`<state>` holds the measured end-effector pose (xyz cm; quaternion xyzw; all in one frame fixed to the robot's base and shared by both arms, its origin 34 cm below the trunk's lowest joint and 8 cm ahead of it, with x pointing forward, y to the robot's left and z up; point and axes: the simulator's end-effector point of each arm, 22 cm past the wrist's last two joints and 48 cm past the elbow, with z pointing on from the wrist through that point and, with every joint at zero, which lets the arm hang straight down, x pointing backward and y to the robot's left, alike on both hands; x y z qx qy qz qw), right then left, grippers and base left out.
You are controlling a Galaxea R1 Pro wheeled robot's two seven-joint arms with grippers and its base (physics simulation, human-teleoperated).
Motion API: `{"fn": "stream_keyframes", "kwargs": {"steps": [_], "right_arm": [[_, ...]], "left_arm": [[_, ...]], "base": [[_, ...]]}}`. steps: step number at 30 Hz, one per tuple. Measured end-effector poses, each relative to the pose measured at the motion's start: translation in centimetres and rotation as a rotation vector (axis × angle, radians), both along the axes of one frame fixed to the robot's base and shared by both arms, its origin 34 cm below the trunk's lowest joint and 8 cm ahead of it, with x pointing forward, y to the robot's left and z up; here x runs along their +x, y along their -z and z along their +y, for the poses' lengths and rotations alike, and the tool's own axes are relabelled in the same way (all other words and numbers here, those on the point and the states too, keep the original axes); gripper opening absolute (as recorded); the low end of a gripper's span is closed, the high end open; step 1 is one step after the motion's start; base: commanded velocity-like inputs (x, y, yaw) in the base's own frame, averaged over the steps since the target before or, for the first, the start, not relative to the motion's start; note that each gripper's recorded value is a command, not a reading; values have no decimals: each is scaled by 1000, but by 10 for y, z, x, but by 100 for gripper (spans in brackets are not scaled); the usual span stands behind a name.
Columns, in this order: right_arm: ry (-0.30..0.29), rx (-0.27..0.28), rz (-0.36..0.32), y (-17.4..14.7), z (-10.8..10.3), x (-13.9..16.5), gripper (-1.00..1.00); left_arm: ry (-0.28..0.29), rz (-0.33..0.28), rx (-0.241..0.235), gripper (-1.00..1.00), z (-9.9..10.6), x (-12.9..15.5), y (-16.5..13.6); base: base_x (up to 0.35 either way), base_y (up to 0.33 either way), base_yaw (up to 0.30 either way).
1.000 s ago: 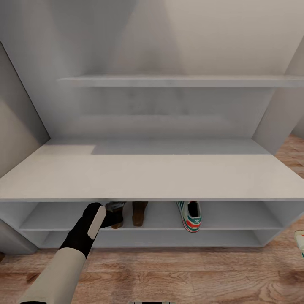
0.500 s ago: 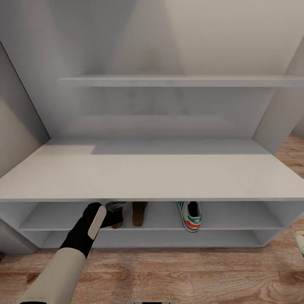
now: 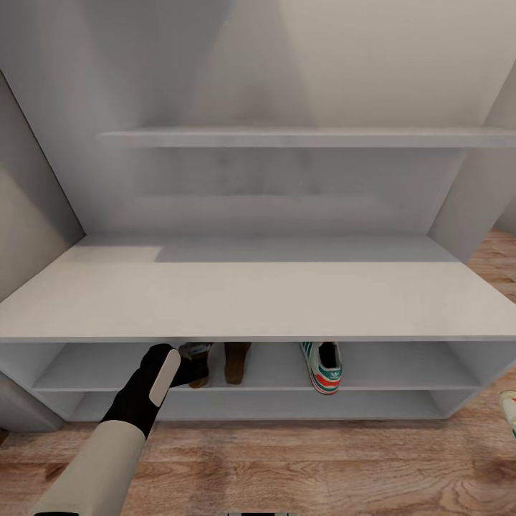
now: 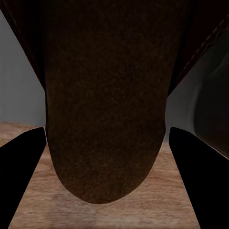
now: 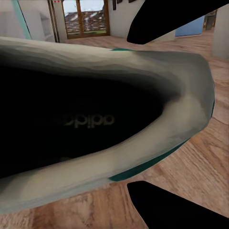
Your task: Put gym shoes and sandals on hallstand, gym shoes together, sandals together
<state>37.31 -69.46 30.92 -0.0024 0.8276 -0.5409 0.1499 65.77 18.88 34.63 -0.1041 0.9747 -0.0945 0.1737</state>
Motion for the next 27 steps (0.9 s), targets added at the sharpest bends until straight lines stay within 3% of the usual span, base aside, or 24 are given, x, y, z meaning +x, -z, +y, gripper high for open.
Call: {"fn": "stream_keyframes", "kwargs": {"steps": [1,2,3,18,27], "right_arm": [[0,0,0,0,0,0,-100],[0,0,1,0,0,0,-100],[0,0,0,0,0,0,-100],[0,-1,0,0,0,0,-100],[0,-1,1,0,0,0,-100]], "left_arm": [[0,0,0,100,0,0,0],[10,10,34,100,7,-3,3],[10,10,37,100,7,-3,4],[9,11,34,100,7,-3,4],[9,13,34,100,7,-3,5]], "base": [[0,0,0],[0,0,0],[0,0,0],[-8,-1,0],[-214,-118,0]]}}
